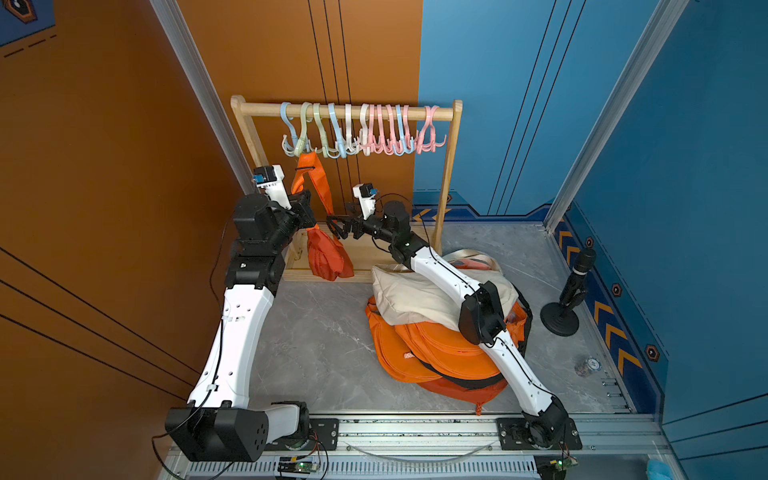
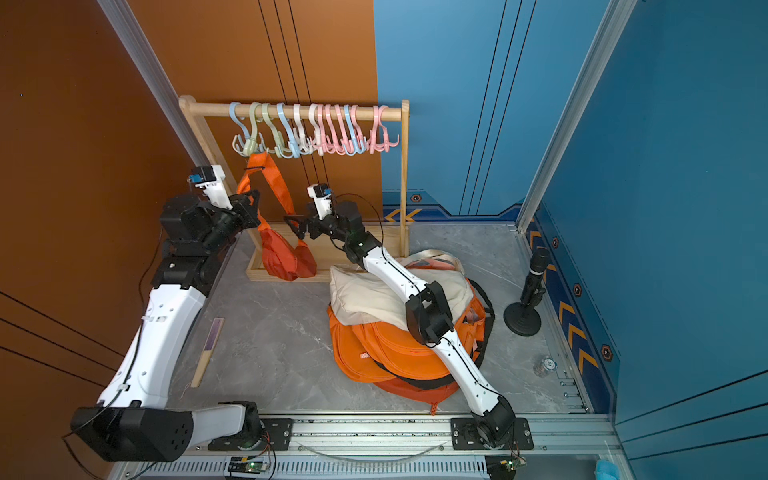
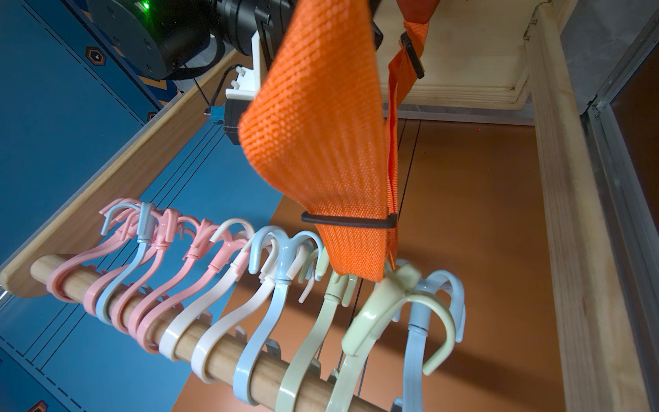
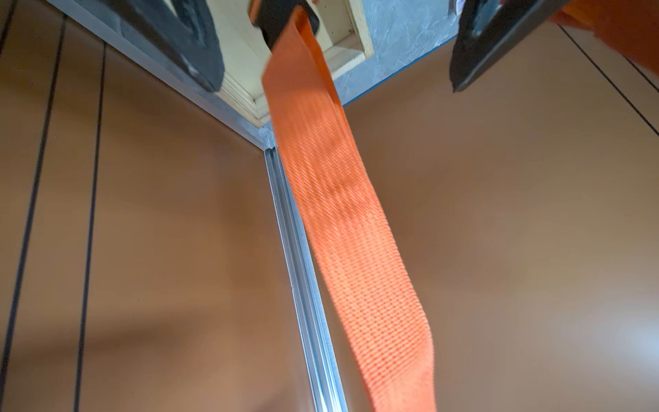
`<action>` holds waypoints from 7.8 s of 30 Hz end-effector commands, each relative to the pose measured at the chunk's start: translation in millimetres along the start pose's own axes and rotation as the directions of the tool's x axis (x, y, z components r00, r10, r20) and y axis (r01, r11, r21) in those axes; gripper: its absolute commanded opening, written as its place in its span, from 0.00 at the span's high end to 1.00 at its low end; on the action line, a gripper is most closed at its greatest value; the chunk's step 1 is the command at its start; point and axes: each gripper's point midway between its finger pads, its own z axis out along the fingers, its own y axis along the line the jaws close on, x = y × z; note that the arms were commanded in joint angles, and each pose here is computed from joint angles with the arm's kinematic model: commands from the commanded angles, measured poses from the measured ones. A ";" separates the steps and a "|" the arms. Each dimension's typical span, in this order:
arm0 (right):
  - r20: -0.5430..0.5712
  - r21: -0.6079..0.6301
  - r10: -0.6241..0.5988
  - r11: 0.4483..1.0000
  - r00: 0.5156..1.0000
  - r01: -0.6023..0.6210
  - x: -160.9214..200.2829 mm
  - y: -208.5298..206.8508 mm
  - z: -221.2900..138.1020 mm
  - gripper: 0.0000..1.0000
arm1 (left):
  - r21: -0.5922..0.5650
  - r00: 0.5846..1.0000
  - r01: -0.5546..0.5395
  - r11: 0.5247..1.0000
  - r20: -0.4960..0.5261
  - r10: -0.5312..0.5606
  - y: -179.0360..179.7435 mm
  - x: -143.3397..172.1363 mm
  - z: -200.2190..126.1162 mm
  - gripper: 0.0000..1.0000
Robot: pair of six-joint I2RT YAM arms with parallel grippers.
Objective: Take the bag off the hook
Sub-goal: Pick up the bag from the hook, then place the bag inside the bag.
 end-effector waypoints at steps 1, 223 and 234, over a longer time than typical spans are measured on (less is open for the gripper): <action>0.098 0.038 -0.044 0.998 0.994 0.041 -10.8 15.8 11.8 0.00 | 0.055 0.999 -0.006 0.998 0.054 0.003 -18.4 -25.7 -20.9 1.00; 0.253 0.297 0.027 0.949 0.967 -0.104 -190.3 20.7 -224.1 1.00 | 0.665 0.890 -0.398 0.632 0.448 0.089 -210.5 -98.9 -90.8 1.00; 0.239 0.493 -0.143 0.870 0.960 0.007 -234.0 63.3 -329.1 1.00 | 0.632 0.841 -0.534 0.562 0.462 0.280 -239.5 -42.2 -156.1 1.00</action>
